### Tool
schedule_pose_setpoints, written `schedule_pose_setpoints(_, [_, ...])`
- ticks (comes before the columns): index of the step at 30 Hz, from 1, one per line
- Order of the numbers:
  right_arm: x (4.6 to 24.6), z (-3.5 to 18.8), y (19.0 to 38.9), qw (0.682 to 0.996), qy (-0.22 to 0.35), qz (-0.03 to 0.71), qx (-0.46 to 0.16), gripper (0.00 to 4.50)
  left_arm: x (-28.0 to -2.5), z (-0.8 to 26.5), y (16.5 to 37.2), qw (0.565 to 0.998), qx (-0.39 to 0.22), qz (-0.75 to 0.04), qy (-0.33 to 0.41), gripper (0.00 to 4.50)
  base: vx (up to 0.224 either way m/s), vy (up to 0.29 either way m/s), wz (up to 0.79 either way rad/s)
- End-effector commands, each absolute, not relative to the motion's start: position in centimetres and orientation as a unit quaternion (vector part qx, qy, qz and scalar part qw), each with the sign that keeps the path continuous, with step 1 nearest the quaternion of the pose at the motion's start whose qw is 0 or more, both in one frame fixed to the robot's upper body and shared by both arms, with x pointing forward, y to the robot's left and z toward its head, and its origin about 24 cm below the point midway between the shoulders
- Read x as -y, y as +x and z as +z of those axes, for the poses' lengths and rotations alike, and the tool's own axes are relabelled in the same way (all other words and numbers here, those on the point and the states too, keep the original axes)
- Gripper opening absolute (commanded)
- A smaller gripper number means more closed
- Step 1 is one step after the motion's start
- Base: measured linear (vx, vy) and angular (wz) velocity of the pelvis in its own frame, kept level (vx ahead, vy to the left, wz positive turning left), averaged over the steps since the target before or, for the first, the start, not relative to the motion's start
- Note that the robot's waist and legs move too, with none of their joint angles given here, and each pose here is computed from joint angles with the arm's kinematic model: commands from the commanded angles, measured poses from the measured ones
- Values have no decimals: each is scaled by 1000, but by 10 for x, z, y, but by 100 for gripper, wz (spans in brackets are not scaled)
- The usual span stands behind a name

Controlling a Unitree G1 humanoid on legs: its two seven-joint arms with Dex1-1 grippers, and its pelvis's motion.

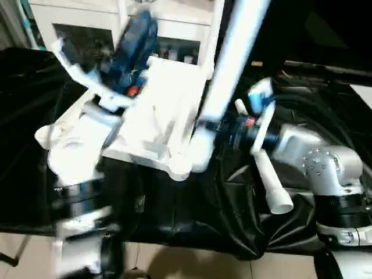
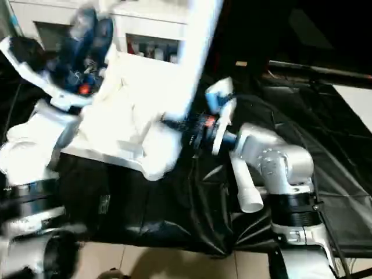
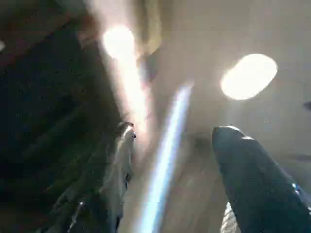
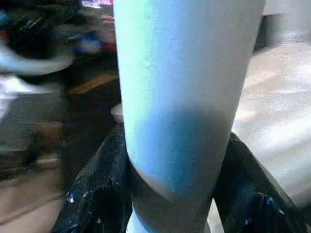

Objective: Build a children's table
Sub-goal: Pick table leg, then insert table leg to table base

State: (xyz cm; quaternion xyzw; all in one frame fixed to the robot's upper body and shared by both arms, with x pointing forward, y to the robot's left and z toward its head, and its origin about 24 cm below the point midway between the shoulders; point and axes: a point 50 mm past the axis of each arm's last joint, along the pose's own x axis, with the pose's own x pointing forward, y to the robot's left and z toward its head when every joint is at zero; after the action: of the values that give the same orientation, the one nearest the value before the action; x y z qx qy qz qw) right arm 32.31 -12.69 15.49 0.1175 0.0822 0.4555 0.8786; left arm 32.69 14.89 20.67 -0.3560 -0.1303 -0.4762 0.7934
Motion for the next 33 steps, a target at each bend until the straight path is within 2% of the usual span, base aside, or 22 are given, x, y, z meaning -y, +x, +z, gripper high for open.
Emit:
schedule_pose_setpoints(1, [139,152,331,918,47,385,-76,184,-140,170,342,890,14,-433,-139,298,0,0,0])
schedule_pose_setpoints(2, [139,149,330,922,24,379,-73,184,-147,151,347,906,-27,-423,-9,298,0,0,0])
schedule_pose_setpoints(4, [139,144,327,926,5,370,-75,184,-159,126,349,884,-84,-439,137,325,0,0,0])
schedule_pose_setpoints(5, [139,142,326,928,-3,363,-80,184,-163,119,349,864,-102,-458,181,331,0,0,0])
schedule_pose_setpoints(8, [141,139,324,933,-1,350,-84,184,-167,111,351,841,-117,-477,226,335,0,0,0])
schedule_pose_setpoints(9, [142,138,323,934,5,348,-84,184,-168,109,352,837,-123,-476,240,362,0,0,0])
schedule_pose_setpoints(11, [142,138,320,935,15,345,-83,184,-174,101,352,807,-157,-489,291,372,0,0,0])
schedule_pose_setpoints(12, [142,138,320,935,15,345,-83,184,-174,101,352,807,-157,-489,291,371,0,0,0])
schedule_pose_setpoints(13, [141,139,317,934,20,348,-80,184,-180,95,351,773,-194,-510,324,370,0,0,0])
schedule_pose_setpoints(15, [141,140,314,933,19,351,-78,184,-186,93,354,757,-210,-510,349,370,0,0,0])
schedule_pose_setpoints(21, [143,138,308,932,14,353,-86,184,-195,94,358,735,-242,-532,345,322,0,0,0])
schedule_pose_setpoints(24, [143,137,306,931,12,353,-88,184,-198,95,358,727,-251,-536,348,284,0,0,0])
schedule_pose_setpoints(26, [144,138,306,931,12,353,-89,184,-200,97,359,728,-256,-538,339,284,0,0,0])
schedule_pose_setpoints(28, [144,138,306,931,12,353,-89,184,-202,104,361,740,-245,-540,317,251,0,0,0])
schedule_pose_setpoints(30, [145,138,306,931,11,353,-89,184,-203,108,362,746,-242,-541,305,245,0,0,0])
schedule_pose_setpoints(33, [145,138,306,929,8,358,-91,184,-207,108,361,737,-255,-549,300,213,0,0,0])
